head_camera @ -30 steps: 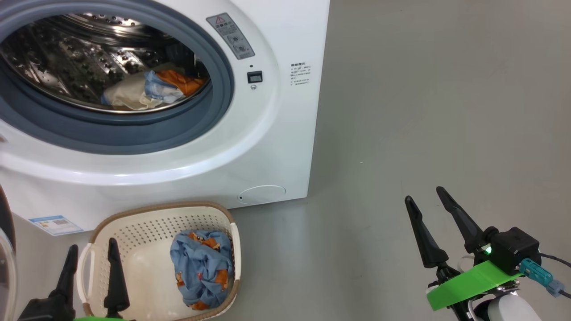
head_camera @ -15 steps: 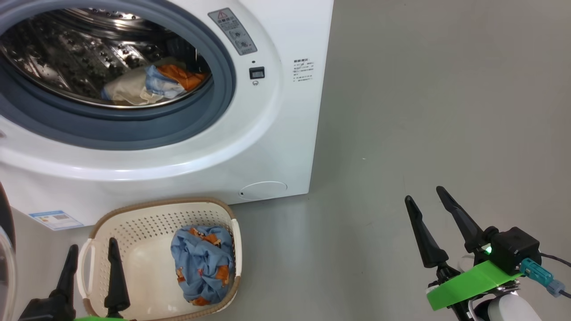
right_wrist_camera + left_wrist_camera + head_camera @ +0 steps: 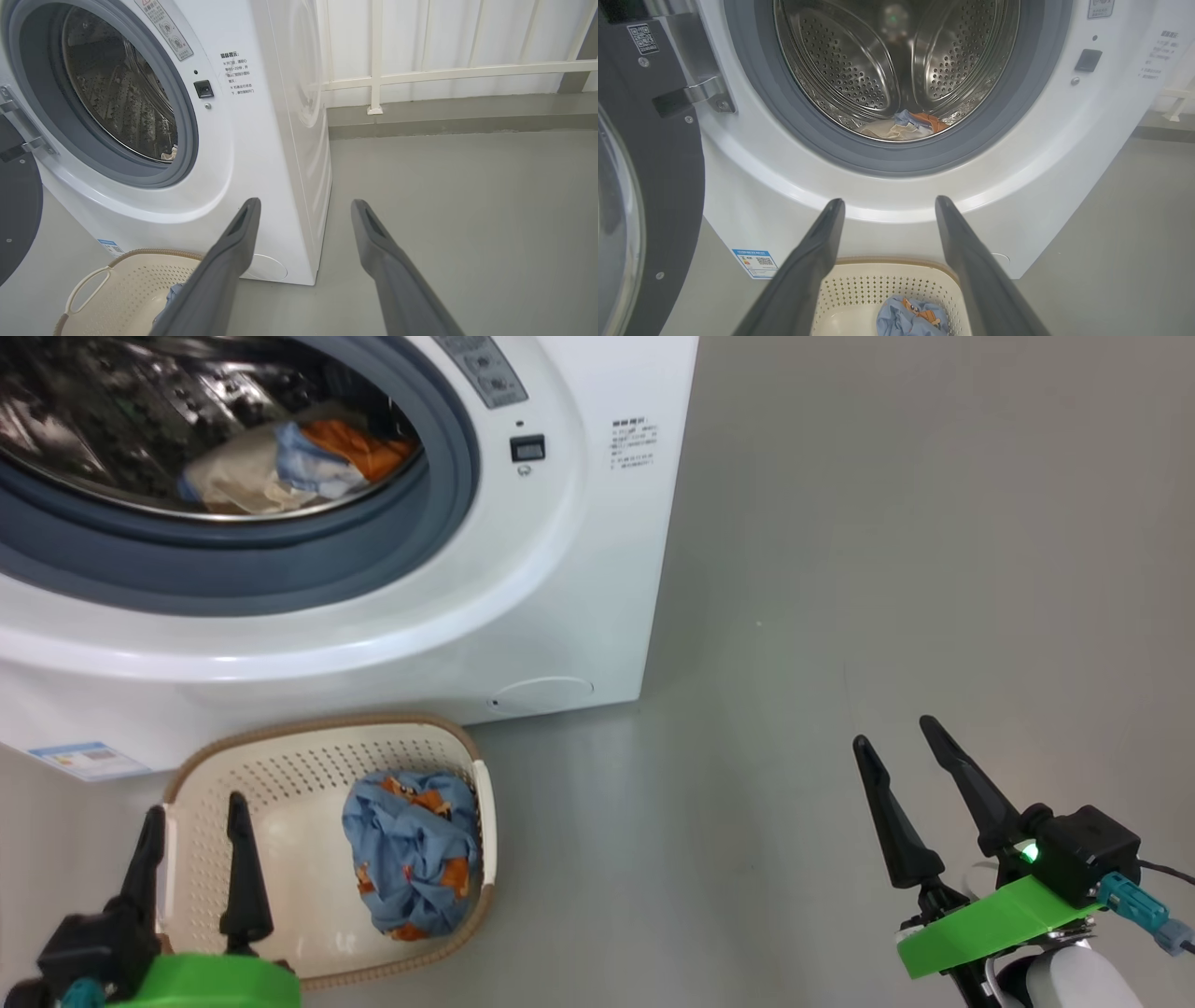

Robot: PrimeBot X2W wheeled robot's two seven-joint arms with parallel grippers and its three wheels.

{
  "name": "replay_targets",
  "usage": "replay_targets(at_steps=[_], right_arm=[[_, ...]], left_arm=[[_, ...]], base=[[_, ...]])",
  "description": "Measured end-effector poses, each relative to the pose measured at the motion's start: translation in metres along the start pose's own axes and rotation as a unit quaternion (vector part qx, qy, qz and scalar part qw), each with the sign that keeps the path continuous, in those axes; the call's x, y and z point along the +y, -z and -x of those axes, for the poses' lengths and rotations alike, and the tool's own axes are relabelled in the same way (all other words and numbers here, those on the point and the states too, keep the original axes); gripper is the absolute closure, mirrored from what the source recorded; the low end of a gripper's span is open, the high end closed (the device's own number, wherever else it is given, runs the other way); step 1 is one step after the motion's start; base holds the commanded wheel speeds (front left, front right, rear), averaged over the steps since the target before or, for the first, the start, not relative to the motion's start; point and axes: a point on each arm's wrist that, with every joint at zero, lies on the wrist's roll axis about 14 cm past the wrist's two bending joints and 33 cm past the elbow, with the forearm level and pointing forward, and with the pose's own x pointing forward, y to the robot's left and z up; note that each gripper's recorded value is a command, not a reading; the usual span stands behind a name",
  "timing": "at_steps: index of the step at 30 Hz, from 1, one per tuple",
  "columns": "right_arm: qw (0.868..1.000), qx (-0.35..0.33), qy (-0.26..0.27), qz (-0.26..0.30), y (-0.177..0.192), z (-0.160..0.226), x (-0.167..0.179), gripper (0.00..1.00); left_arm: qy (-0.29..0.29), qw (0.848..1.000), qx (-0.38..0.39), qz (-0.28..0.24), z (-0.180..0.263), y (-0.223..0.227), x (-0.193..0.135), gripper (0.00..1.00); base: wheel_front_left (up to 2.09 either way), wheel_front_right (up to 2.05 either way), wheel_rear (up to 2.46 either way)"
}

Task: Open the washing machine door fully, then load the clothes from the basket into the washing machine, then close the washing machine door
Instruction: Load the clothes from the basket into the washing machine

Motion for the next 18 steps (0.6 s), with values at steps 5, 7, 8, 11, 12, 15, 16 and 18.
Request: replay_targets(at_steps=[5,7,8,11,12,15,16,18], right_arm=[[1.000,0.013,0.005,-0.003,0.011,-0.006,-0.005,0.00],[1.000,0.017,0.008,-0.003,0.015,-0.009,-0.007,0.00],[1.000,0.018,0.008,-0.003,0.017,-0.012,-0.008,0.00],[1.000,0.024,0.011,-0.004,0.024,-0.018,-0.012,0.00],[1.000,0.026,0.012,-0.004,0.026,-0.020,-0.013,0.00],[0.999,0.035,0.016,-0.004,0.035,-0.027,-0.018,0.00],[0.999,0.038,0.018,-0.004,0.038,-0.028,-0.020,0.00],[0.999,0.047,0.023,-0.004,0.047,-0.031,-0.025,0.00]], left_arm=[[0.009,1.000,0.020,0.004,-0.017,0.016,-0.006,0.00],[0.014,0.999,0.029,0.006,-0.025,0.024,-0.009,0.00],[0.014,0.999,0.033,0.007,-0.030,0.028,-0.010,0.00],[0.018,0.999,0.050,0.010,-0.044,0.042,-0.013,0.00],[0.019,0.998,0.057,0.011,-0.048,0.049,-0.014,0.00],[0.030,0.996,0.080,0.008,-0.062,0.068,-0.018,0.00],[0.033,0.996,0.087,0.004,-0.067,0.074,-0.019,0.00],[0.037,0.994,0.100,0.003,-0.077,0.086,-0.021,0.00]], base=[[0.00,0.00,0.00],[0.00,0.00,0.00],[0.00,0.00,0.00],[0.00,0.00,0.00],[0.00,0.00,0.00],[0.00,0.00,0.00],[0.00,0.00,0.00],[0.00,0.00,0.00]])
